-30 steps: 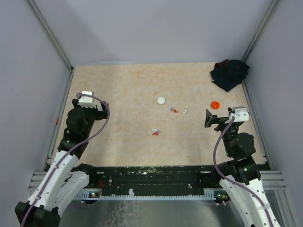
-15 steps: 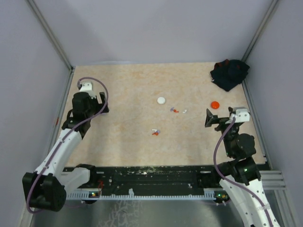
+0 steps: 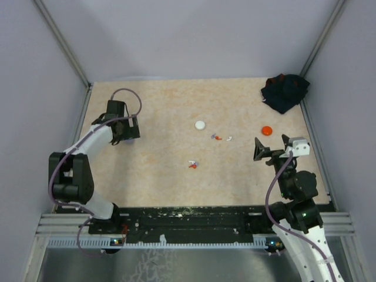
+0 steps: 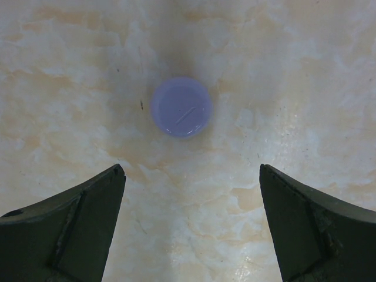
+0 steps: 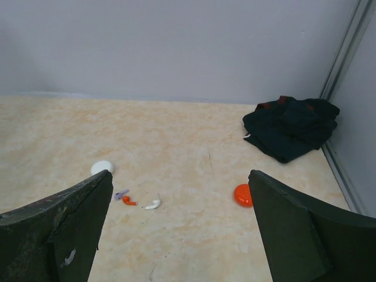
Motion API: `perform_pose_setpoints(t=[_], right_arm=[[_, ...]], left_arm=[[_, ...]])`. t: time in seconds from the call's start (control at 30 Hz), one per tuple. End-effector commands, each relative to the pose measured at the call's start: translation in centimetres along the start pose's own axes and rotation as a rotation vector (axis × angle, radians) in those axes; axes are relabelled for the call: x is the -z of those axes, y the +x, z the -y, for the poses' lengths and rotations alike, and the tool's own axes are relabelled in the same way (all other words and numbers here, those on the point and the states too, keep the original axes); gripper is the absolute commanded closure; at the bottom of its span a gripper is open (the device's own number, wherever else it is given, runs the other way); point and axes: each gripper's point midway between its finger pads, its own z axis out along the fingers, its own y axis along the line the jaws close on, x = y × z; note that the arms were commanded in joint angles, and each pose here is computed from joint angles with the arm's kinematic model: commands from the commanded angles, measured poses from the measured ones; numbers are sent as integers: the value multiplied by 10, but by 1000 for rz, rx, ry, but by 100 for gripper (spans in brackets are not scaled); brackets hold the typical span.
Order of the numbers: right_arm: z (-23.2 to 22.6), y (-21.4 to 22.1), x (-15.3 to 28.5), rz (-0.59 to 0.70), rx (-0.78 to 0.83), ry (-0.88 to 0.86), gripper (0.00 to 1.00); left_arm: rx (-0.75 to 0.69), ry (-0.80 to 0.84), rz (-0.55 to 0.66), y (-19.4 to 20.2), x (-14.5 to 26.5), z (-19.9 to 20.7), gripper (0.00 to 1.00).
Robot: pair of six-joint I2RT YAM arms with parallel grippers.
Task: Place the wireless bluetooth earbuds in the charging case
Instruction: Pick up the charging case at the center of the board.
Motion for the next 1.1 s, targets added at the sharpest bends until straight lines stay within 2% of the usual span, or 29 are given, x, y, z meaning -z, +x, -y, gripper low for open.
perform_pose_setpoints(t=[0.0, 0.33, 0.47, 0.57, 0.87, 1.07], right_arm=[[-7, -22, 3, 92, -25, -38, 2], [-4, -23, 6, 107, -37, -22, 2], [-4, -22, 5, 105, -36, -23, 2], [-4, -21, 5, 103, -34, -21, 2], [-3, -20, 4, 97, -32, -17, 2], [-3, -19, 4, 95, -32, -14, 2]], left_arm=[[39, -19, -69, 3, -11, 0, 0], [121, -90, -197, 17, -52, -14, 8], [116, -89, -202, 13, -62, -15, 15], [118, -86, -207, 10, -68, -15, 16], [91, -36, -212, 3, -70, -8, 16], [103, 101, -258, 9, -68, 16, 19]])
